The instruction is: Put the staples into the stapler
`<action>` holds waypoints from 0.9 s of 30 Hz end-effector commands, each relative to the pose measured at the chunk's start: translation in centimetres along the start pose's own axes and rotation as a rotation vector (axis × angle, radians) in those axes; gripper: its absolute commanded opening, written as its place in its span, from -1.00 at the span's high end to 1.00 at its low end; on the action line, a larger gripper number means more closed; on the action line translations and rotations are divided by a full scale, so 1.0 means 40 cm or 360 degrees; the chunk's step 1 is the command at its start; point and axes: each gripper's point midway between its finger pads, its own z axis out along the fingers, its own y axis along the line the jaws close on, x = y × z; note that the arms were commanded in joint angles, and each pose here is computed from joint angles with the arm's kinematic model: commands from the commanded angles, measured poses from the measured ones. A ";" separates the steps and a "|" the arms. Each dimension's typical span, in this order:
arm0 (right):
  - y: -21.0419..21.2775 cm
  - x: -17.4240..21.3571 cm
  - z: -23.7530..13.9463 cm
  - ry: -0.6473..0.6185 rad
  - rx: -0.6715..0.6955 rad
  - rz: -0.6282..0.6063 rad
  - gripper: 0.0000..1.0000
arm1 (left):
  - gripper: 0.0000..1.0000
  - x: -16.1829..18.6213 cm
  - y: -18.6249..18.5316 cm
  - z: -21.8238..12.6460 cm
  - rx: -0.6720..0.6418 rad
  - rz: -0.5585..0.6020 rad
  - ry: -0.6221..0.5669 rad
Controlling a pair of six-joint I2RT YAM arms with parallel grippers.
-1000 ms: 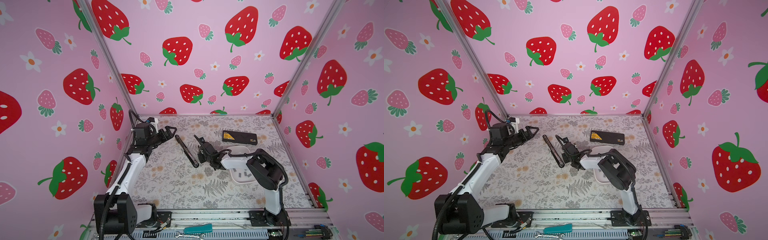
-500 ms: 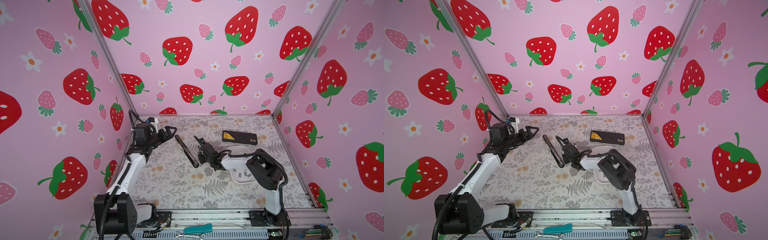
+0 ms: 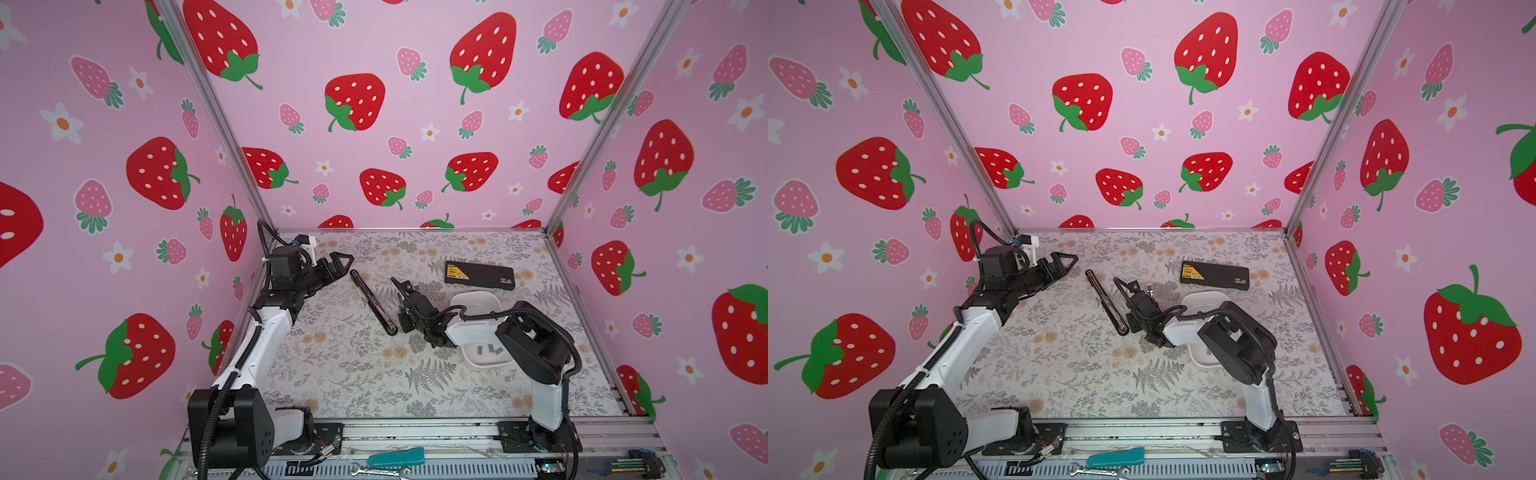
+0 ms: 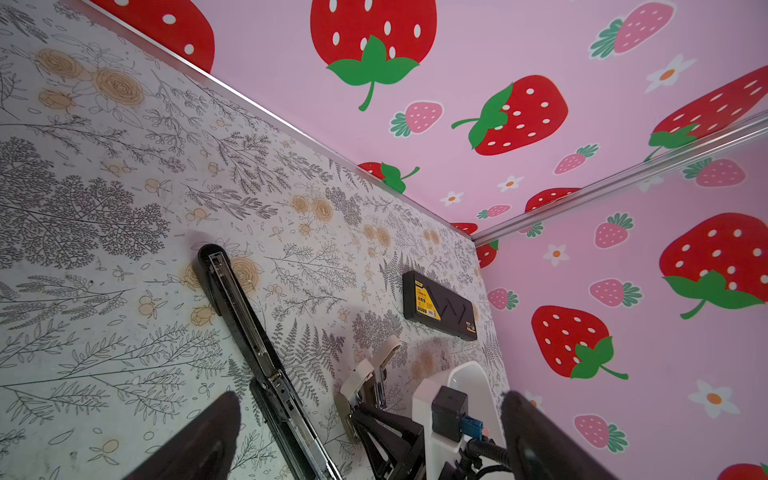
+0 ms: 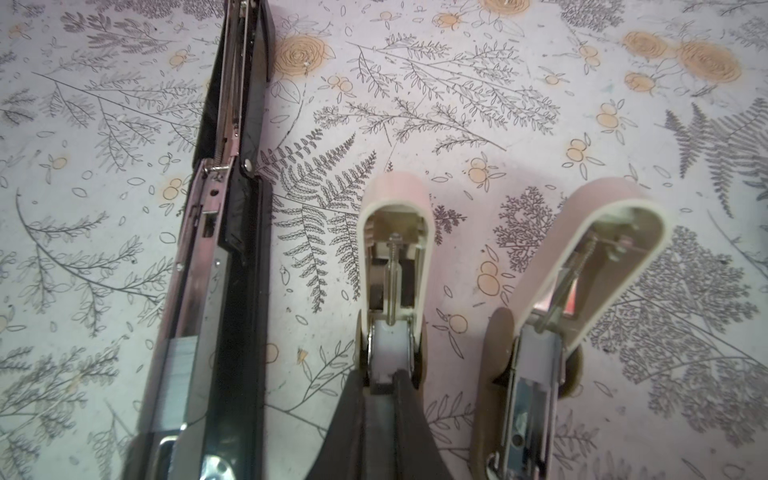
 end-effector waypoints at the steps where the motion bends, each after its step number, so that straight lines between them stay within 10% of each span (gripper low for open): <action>1: -0.002 -0.055 -0.044 -0.0088 0.0004 0.0000 0.84 | -0.98 -0.030 -0.032 -0.010 0.0057 0.0040 -0.0043; 27: 0.000 -0.020 0.004 -0.0045 0.0023 -0.0046 0.83 | -0.98 -0.029 -0.032 -0.008 0.0054 0.0043 -0.0040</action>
